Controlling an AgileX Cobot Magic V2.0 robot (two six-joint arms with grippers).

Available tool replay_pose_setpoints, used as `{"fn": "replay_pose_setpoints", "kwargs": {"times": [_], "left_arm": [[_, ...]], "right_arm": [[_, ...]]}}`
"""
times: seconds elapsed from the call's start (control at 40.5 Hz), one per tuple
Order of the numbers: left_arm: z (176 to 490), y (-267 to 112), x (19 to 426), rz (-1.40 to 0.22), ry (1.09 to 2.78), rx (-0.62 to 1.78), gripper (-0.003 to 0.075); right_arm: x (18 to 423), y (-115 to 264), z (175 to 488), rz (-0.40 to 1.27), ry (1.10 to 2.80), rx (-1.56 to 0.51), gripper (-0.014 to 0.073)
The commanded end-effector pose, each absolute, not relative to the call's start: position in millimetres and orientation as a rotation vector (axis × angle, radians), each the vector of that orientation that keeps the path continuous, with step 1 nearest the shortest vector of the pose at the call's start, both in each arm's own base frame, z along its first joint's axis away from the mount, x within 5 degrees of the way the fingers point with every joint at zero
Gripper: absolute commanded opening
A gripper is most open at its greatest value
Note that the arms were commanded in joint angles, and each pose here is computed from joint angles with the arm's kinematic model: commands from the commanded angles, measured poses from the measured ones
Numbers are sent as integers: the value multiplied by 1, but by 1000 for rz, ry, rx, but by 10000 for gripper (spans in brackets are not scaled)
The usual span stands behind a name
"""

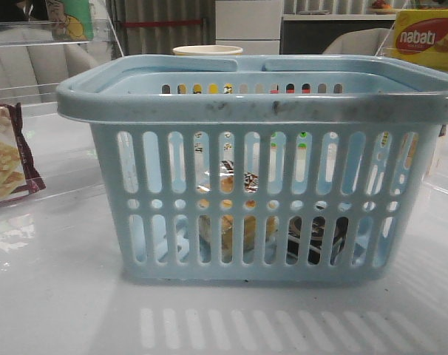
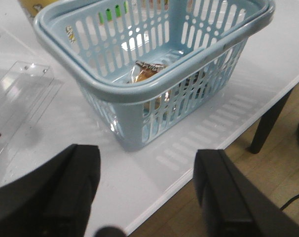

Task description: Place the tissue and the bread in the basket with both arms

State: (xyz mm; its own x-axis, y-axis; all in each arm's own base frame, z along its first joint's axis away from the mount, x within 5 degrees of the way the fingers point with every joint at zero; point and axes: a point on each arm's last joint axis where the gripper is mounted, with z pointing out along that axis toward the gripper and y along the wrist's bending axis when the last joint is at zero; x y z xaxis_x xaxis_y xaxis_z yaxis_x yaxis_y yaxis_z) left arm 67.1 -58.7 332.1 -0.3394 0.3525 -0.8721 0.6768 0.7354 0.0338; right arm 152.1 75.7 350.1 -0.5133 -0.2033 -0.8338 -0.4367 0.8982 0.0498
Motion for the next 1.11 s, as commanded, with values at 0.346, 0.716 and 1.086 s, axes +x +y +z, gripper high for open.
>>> {"fn": "replay_pose_setpoints", "kwargs": {"times": [0.346,0.716,1.086], "left_arm": [[323,-53,71,-359,1955,715,408],[322,-53,71,-358,1957,716,91],[321,-51,68,-364,1939,711,91]], "right_arm": [[154,75,356,276,2054,-475,193],[154,75,356,276,2054,-475,55],[154,75,356,276,2054,-475,55]]}}
